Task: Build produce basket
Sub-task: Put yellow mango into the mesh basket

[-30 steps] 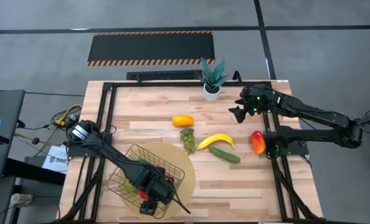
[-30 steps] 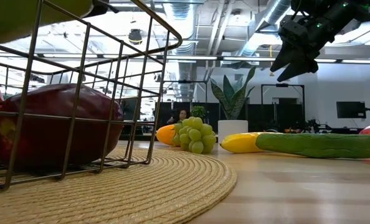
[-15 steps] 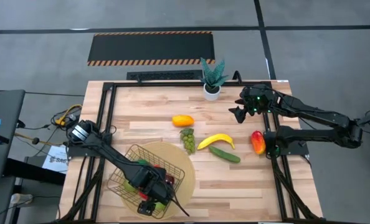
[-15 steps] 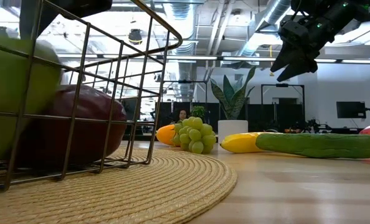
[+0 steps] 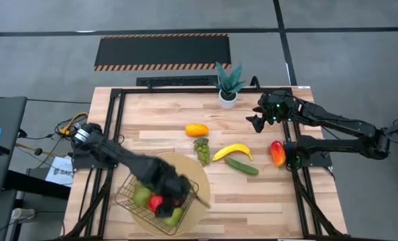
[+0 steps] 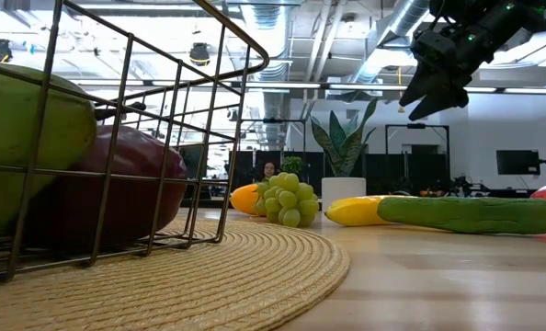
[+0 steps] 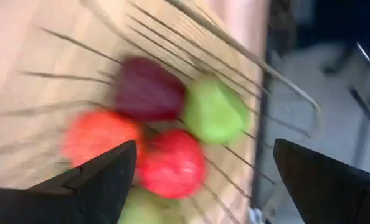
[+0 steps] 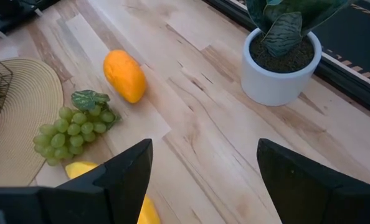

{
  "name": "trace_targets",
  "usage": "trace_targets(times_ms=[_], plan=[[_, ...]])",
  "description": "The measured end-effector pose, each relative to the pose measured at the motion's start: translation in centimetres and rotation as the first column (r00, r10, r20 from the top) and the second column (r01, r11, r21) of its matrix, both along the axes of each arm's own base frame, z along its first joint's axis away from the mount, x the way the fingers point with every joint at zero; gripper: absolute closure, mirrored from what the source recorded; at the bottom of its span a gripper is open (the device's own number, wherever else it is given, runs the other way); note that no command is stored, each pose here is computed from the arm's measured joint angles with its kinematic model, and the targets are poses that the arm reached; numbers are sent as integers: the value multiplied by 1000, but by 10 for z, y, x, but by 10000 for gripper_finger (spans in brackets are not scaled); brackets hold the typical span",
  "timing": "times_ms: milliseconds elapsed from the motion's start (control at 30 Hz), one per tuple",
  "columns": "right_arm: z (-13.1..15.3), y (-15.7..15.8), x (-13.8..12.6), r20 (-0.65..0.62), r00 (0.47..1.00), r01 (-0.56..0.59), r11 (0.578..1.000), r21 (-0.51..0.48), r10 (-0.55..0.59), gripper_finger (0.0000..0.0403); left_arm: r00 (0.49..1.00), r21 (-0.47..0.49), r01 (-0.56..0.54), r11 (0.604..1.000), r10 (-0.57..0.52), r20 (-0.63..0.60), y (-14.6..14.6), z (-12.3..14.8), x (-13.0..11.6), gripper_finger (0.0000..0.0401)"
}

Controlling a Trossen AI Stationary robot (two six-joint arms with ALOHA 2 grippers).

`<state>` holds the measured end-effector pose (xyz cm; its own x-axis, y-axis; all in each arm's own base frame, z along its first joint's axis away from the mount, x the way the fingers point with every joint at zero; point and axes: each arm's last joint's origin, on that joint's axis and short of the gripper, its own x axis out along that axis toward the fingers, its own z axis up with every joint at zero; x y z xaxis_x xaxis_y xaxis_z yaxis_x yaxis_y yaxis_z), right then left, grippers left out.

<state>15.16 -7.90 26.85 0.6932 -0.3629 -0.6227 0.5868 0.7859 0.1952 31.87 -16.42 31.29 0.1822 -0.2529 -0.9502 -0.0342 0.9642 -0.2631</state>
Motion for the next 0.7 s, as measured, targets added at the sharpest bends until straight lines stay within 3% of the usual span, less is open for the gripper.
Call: trace_targets(times_ms=[200, 433, 567, 700], plan=[[-2, 1, -1, -16, 1000, 11, 999, 33, -11, 92, 948, 144, -231, 962, 189, 258, 61, 42, 19, 39], [-5, 2, -4, -47, 999, 18, 998, 55, -15, 92, 866, 232, -435, 870, 333, 374, 146, 43, 46, 39], [-5, 3, -4, -54, 998, 18, 998, 59, -15, 92, 855, 269, -462, 845, 345, 387, 190, 34, 58, 39], [-6, 3, -5, -60, 998, 18, 998, 62, -15, 92, 901, 297, -393, 871, 300, 312, 225, 14, 66, 40]])
